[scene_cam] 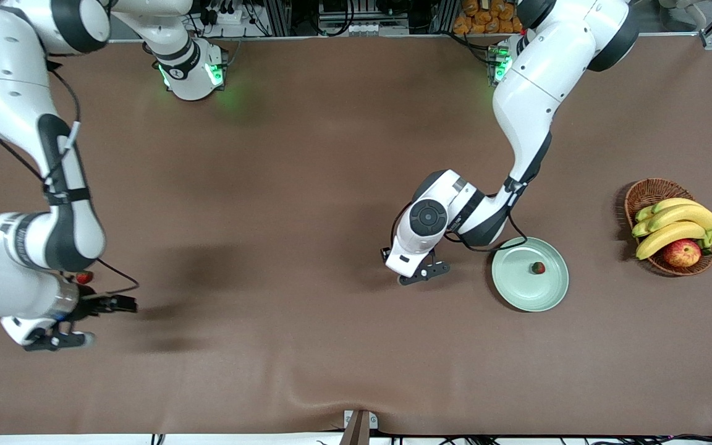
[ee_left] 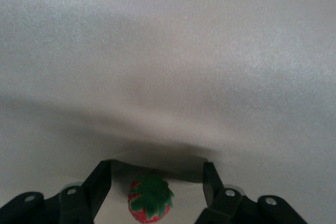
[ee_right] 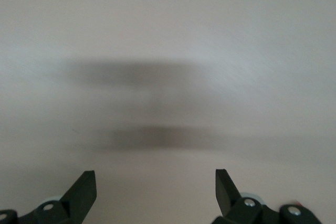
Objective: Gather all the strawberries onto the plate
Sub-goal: 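Grasp the second strawberry with the left gripper while the right gripper reaches, then drop the strawberry onto the plate with the left gripper while the right gripper grasps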
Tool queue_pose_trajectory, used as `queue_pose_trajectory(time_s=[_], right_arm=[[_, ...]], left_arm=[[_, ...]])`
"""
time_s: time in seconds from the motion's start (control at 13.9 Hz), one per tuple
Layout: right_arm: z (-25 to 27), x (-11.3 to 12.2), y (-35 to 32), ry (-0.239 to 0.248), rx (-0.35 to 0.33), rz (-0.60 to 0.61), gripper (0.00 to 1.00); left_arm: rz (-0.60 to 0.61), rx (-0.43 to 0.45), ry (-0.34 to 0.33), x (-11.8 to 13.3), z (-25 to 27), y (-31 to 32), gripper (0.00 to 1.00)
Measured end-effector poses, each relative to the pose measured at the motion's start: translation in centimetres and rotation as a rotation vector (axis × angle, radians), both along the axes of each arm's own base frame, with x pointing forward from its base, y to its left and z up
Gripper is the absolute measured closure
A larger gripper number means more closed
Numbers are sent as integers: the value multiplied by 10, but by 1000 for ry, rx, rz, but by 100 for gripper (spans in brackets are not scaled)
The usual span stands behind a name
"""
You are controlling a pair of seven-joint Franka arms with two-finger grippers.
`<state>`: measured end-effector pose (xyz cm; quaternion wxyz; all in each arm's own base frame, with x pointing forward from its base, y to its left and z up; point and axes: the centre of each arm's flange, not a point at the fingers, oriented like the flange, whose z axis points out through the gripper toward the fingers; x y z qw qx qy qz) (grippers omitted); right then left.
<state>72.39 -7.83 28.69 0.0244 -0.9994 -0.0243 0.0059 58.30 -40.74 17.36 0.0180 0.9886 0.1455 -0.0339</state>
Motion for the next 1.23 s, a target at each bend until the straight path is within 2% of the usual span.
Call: queue_pose_trajectory(time_s=[0.14,0.22,0.29,0.36,0.5,0.79,0.94,1.23], right_arm=[[4,-26,-30,18,-22,-34,0],[5,-38,-48,28,-31,-57,0],[5,-48,-70,37,-40,-86,0],[3,-56,-90,44,-47,-114,0],[-6,-69,-124,51,-62,-163,0],[-46,-79,-152,54,-82,-231,0],[-65,-79,-150,65,-80,-264,0],[-88,-77,-144,60,-78,-267,0]], left_arm=[[1,1,-1,1,0,1,37],[2,2,0,0,0,1,37],[2,5,3,0,1,1,45],[6,7,4,0,2,1,49],[16,12,3,-2,1,-1,50],[19,16,4,-5,2,-4,53],[15,19,10,-8,3,-7,67],[21,32,19,-5,6,-1,67]])
